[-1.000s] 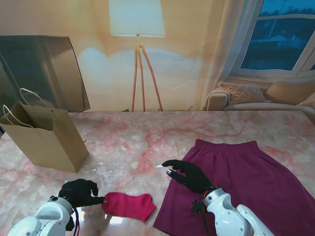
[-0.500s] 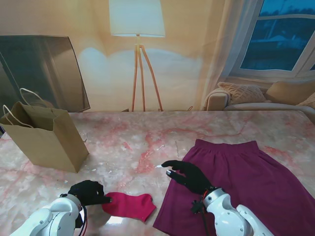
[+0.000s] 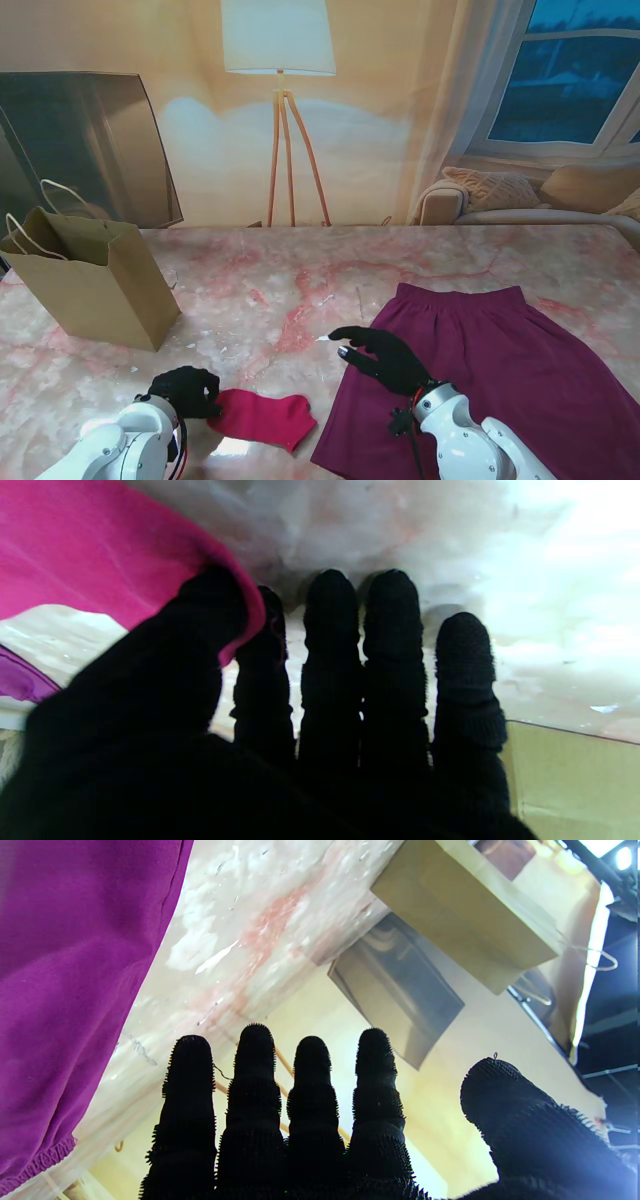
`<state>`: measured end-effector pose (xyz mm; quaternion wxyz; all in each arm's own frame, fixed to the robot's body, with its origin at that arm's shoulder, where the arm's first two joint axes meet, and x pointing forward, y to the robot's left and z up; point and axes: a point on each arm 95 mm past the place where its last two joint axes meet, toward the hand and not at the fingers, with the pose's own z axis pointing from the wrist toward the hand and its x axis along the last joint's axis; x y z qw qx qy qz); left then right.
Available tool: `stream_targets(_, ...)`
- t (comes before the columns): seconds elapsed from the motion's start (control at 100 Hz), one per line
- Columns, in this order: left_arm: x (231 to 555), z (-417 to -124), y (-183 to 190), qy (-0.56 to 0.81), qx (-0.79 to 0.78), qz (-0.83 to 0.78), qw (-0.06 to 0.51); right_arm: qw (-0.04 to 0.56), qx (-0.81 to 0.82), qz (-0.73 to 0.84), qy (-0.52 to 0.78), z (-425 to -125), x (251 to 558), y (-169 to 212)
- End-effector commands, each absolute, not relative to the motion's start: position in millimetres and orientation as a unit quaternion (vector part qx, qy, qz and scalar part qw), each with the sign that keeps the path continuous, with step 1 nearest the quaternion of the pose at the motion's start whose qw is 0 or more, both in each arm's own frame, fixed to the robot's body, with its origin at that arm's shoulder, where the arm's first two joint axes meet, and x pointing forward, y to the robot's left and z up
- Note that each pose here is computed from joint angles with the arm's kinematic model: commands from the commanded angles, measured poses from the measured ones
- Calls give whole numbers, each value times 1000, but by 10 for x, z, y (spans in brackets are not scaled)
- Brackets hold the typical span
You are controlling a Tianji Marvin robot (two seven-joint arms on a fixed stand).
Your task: Fold the socks and the shorts into the kraft paper bag
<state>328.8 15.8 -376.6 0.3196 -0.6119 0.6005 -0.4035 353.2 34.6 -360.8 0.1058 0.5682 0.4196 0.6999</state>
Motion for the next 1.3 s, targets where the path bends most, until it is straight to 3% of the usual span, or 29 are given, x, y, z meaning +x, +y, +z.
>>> stream_targets(0.0, 3250, -3885, 184, 595, -621, -394, 322, 103, 569, 699, 421, -3617, 3503, 362)
stream_targets(0.66, 3424, -3308, 502, 534, -607, -412, 420, 104, 569, 697, 424, -3604, 3509, 367)
stream_targets(1.29, 3192, -3357, -218, 578, -551, -480, 363, 102, 570, 699, 420, -3605, 3480, 392)
